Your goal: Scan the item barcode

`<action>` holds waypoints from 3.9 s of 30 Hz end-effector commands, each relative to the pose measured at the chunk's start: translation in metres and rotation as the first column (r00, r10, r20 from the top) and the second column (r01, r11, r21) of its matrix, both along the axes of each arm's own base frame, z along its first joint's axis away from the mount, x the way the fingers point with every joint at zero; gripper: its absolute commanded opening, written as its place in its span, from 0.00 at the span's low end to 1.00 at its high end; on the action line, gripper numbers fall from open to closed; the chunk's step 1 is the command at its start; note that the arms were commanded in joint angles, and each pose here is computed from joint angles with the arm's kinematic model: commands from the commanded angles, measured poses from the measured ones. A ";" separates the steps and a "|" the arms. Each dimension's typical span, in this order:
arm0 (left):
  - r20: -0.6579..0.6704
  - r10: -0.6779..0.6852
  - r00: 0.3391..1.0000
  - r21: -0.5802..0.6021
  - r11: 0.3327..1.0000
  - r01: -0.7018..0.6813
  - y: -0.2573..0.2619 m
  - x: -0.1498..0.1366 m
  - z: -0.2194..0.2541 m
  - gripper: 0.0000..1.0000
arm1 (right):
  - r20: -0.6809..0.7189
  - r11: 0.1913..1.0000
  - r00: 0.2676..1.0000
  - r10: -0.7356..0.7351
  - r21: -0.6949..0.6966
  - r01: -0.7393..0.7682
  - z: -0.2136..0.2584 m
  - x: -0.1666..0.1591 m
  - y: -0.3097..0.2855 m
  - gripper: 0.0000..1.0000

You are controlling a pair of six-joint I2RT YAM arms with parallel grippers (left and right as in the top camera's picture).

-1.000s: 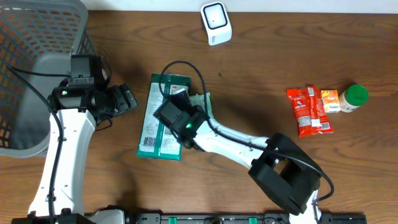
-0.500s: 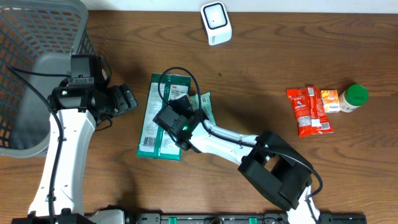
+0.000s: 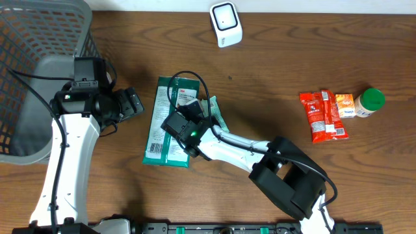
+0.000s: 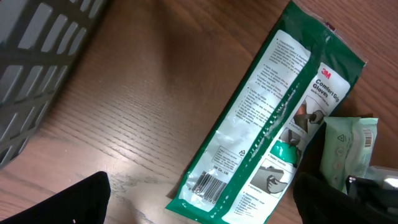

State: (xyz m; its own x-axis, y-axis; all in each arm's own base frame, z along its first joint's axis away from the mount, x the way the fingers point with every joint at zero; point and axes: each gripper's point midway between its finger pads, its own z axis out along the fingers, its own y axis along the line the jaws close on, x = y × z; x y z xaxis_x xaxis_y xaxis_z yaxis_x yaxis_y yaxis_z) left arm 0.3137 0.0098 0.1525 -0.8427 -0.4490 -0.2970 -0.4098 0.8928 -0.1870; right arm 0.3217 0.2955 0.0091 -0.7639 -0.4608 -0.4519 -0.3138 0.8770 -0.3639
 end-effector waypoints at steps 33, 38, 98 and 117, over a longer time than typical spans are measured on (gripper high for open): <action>0.003 0.001 1.000 0.011 1.000 -0.001 0.002 -0.001 0.002 0.95 | -0.429 0.528 0.867 0.253 0.813 0.248 0.097 0.023 -0.056 0.01; 0.003 0.001 1.000 0.011 1.000 -0.001 0.002 -0.001 0.002 0.95 | -0.378 0.344 0.870 0.316 0.900 0.267 0.083 0.021 -0.071 0.01; 0.003 0.001 1.000 0.011 1.000 -0.001 0.002 -0.001 0.002 0.95 | -0.411 0.762 0.895 -0.174 0.519 0.387 0.017 0.060 -0.131 0.52; 0.003 0.001 1.000 0.011 1.000 -0.001 0.002 -0.001 0.002 0.95 | -0.362 0.774 0.856 -0.369 0.391 0.498 -0.009 0.055 -0.133 0.57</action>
